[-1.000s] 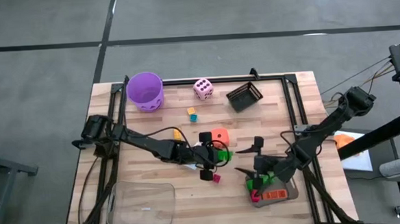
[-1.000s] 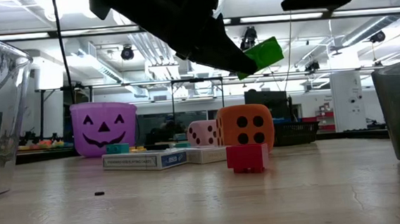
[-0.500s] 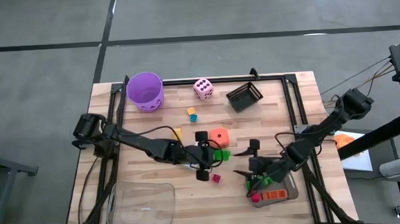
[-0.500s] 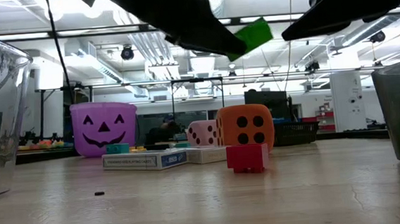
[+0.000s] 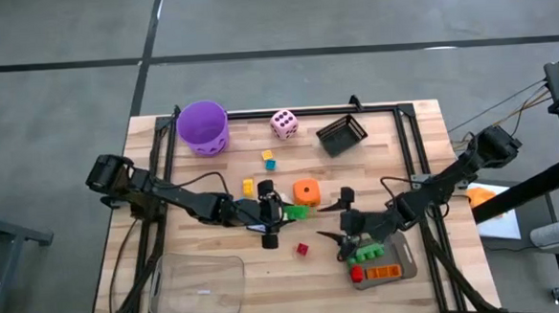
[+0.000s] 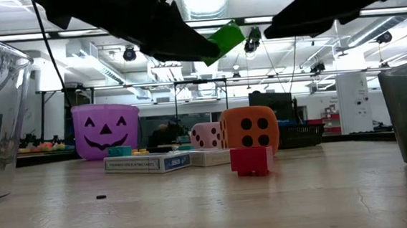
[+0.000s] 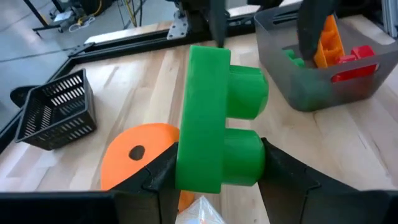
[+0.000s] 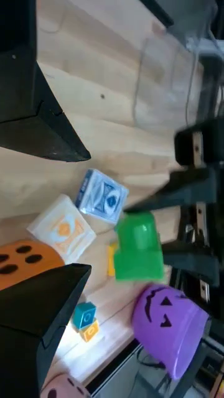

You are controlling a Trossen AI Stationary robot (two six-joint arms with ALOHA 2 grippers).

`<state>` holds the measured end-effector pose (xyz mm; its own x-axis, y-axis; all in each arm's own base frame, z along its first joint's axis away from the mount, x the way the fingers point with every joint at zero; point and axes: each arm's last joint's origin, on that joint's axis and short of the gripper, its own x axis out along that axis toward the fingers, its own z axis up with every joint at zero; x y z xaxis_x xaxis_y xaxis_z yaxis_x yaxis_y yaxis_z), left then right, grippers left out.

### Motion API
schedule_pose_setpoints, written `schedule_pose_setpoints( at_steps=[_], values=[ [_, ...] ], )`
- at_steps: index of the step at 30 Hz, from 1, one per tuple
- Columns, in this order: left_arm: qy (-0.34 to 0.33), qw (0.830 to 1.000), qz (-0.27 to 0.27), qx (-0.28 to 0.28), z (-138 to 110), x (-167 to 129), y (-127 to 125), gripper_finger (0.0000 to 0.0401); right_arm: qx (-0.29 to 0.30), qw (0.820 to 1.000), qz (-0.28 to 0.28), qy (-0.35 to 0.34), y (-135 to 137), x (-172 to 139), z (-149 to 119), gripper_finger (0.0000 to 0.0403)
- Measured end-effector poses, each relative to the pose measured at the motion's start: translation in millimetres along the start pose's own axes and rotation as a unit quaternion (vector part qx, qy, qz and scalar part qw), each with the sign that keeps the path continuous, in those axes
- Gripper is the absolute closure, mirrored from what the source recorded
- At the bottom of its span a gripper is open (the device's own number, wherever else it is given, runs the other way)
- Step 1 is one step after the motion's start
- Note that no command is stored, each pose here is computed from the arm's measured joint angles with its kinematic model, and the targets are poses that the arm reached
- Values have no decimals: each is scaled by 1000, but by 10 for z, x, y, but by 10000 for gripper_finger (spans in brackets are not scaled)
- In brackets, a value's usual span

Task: Pick & Place Toys
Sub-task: Put the green game piece into the black bin

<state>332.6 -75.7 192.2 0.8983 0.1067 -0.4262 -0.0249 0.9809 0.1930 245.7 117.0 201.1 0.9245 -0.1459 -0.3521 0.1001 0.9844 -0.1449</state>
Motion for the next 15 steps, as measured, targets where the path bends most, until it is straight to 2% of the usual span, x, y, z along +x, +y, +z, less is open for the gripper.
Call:
schedule_pose_setpoints(
  at_steps=[5, 15],
  values=[
    [2, 1000, -14, 1, -7, 1, -13, 231, 11, 1000, -7, 1, -112, 76, 49, 126],
    [3, 1000, -26, 2, -13, 3, -18, 231, 18, 1000, 19, -1, -276, 187, 154, 126]
  ],
)
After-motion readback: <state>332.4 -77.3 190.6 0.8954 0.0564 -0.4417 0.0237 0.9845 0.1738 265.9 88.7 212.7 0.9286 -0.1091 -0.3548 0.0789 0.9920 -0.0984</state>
